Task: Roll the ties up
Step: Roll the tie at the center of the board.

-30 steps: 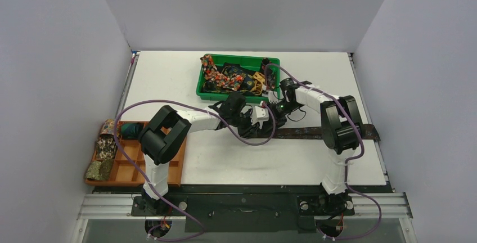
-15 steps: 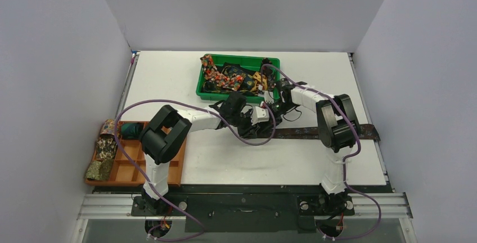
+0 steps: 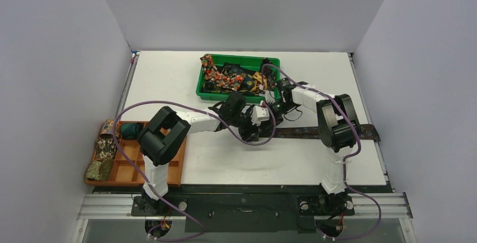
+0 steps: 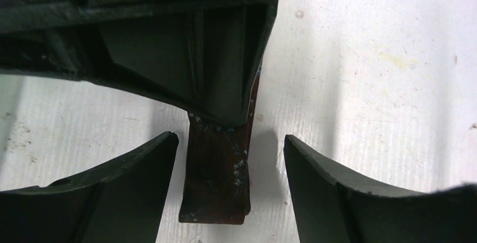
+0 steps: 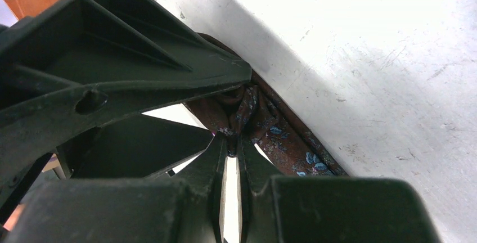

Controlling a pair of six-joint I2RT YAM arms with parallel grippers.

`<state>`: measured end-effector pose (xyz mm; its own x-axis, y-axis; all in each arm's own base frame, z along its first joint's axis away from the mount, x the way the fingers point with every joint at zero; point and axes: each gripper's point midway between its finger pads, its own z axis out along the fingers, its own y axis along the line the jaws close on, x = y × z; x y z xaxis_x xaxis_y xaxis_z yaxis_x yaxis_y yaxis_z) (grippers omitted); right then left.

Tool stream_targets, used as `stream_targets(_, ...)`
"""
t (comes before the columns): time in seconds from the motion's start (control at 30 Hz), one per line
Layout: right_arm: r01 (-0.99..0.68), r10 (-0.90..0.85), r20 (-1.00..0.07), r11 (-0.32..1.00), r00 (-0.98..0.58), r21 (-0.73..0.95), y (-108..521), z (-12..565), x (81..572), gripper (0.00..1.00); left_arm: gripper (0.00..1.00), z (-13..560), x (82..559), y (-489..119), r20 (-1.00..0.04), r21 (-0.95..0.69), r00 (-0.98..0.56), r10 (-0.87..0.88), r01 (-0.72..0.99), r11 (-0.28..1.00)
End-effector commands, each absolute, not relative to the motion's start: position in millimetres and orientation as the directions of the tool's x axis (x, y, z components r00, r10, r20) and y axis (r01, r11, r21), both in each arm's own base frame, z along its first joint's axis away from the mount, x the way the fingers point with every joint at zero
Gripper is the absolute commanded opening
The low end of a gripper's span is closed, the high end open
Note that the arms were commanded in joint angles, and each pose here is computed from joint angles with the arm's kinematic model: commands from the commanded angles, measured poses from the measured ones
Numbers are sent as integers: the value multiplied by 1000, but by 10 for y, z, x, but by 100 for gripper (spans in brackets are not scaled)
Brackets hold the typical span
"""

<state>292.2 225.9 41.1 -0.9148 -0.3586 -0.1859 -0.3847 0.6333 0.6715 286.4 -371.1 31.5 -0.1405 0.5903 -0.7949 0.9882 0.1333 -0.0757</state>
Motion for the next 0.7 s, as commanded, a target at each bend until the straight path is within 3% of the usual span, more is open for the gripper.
stream_targets(0.0,-403,-367,-202,636,-908,657,2216,347,2953,0,68,680,3047,-3939,-853,46,-38,520,988,147)
stream_targets(0.2,-403,-368,-202,625,-908,668,2223,360,2940,0,66,539,3126,-4056,-845,69,-24,535,986,153)
stream_targets(0.43,-409,-364,-223,593,-905,693,2237,516,2926,0,45,144,3002,-3935,-763,20,-58,644,993,113)
stream_targets(0.67,-353,-302,-194,677,-933,645,1937,436,3024,0,35,-72,2733,-3613,-696,-25,-69,714,997,72)
